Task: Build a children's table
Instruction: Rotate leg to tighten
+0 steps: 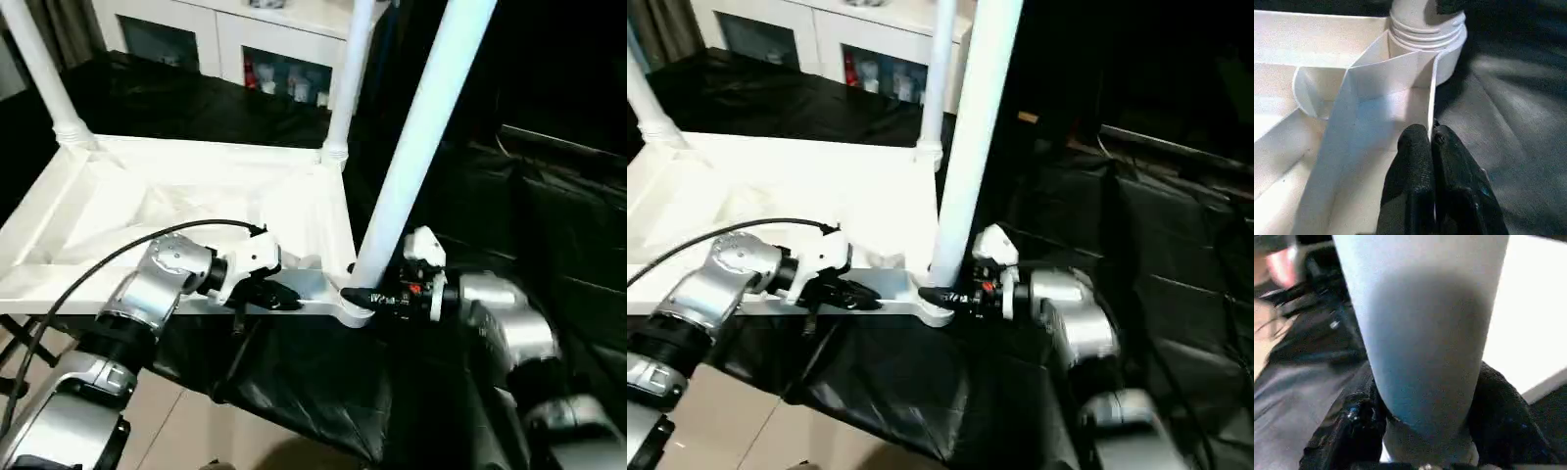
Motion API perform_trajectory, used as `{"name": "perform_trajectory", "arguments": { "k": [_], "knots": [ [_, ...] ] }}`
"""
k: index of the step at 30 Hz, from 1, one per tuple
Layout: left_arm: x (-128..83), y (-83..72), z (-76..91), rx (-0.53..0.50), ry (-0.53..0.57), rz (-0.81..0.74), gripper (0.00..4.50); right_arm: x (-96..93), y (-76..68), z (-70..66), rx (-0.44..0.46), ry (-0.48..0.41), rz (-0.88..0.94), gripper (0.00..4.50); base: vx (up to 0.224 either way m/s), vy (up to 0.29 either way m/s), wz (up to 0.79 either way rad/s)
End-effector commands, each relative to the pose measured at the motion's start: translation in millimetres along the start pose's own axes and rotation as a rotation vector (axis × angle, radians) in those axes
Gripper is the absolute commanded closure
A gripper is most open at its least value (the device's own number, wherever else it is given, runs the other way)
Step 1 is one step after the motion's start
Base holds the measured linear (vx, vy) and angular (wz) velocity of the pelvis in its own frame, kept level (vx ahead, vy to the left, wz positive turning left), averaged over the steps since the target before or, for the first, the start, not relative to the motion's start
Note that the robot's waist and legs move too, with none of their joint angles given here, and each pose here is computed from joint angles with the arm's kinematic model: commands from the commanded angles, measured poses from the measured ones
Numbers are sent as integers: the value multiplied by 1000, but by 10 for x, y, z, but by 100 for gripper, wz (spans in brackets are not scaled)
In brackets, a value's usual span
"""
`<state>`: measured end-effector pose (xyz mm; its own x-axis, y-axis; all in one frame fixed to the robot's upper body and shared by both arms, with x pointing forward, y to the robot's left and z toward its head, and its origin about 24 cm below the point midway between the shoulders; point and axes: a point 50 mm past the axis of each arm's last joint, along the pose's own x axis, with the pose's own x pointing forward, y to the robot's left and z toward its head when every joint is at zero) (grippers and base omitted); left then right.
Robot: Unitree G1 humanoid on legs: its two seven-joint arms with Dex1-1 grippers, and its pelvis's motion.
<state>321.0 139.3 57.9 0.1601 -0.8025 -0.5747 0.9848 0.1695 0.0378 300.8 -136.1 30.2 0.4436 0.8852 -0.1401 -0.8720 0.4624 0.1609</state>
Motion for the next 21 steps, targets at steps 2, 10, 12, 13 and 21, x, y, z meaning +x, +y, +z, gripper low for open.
{"name": "perform_trajectory", "arguments": {
  "k": [2, 10, 12, 13, 21],
  "knots": [
    [152, 27, -36, -77, 5, 122, 450, 116, 135, -300, 151, 36, -53, 250, 0, 0, 0],
    [542, 44, 213, -126, -35, 233, 450, 464, 61, -356, 255, -44, -526, 251, 0, 0, 0],
    [642, 57, 293, -119, -30, 258, 450, 670, 50, -211, 245, -64, -603, 251, 0, 0, 0],
    [651, 59, 302, -117, -29, 262, 450, 697, 52, -190, 242, -64, -608, 251, 0, 0, 0],
    [582, 53, 288, -38, -21, 205, 450, 819, 51, 39, 154, -118, -556, 174, 0, 0, 0]
  ]
}}
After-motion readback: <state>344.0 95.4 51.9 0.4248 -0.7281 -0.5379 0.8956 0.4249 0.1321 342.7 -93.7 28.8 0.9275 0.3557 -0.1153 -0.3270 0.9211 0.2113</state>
